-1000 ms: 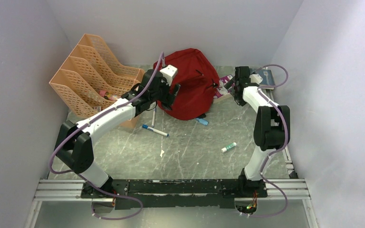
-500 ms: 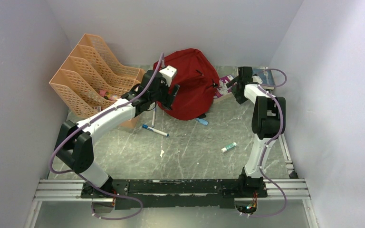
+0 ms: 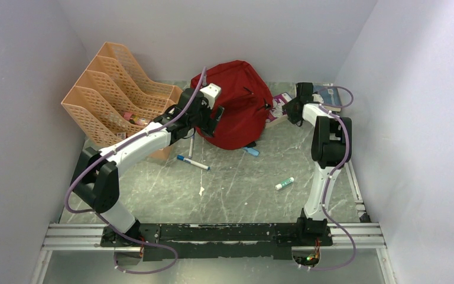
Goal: Pack the student bag
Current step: Move the book to the center of the board.
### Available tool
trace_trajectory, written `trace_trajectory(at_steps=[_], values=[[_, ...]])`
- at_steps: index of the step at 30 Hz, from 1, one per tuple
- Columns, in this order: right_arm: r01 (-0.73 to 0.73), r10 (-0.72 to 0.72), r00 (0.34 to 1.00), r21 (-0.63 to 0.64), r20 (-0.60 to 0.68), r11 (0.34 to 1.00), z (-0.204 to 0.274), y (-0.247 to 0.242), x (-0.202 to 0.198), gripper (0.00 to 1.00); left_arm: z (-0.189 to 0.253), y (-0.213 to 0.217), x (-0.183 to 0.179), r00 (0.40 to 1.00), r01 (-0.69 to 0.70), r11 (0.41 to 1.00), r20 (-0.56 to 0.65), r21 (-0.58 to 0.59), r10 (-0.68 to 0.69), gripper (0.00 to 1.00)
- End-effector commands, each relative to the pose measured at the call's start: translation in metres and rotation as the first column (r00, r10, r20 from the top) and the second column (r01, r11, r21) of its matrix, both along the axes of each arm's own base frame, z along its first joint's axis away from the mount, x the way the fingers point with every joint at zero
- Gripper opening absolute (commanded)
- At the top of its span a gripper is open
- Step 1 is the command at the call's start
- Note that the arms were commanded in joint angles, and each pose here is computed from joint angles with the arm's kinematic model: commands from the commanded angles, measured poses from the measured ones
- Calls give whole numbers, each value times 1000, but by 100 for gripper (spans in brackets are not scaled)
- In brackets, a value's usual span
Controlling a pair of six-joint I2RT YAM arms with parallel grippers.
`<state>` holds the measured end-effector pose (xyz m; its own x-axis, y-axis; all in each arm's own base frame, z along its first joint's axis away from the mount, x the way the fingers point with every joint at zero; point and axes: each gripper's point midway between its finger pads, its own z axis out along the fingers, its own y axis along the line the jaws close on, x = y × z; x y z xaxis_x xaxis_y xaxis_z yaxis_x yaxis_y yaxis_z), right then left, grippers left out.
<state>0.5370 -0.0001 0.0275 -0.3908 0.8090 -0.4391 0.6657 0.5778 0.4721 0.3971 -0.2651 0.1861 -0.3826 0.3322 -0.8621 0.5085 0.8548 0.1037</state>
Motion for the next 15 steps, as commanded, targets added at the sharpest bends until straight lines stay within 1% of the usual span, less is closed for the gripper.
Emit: trace_trajectory(at_steps=[1, 4, 5, 6, 7, 9, 15], values=[[14, -14, 999, 10, -43, 1000, -21, -3, -9, 44, 4, -5, 4, 1000, 10, 1000, 23, -16, -10, 93], [4, -4, 999, 1, -45, 1000, -25, -3, -15, 25, 4, -6, 3, 1000, 13, 1000, 22, -16, -12, 93], [-2, 2, 999, -1, -49, 1000, -27, -3, -18, 15, 3, -6, 3, 1000, 11, 1000, 21, -14, -11, 93], [-6, 6, 999, 0, -50, 1000, -28, -3, -20, 8, 3, -5, 3, 1000, 10, 1000, 22, -14, -10, 93], [-10, 10, 999, 2, -50, 1000, -28, -3, -22, 4, 3, -5, 3, 1000, 11, 1000, 22, -12, -10, 93], [-18, 18, 998, 4, -54, 1000, -28, -2, -27, 0, 3, -5, 3, 1000, 10, 1000, 22, -12, -9, 93], [10, -12, 998, -30, -55, 1000, -12, -8, -61, 0, 4, -6, 3, 1000, 14, 1000, 21, -19, -13, 93]])
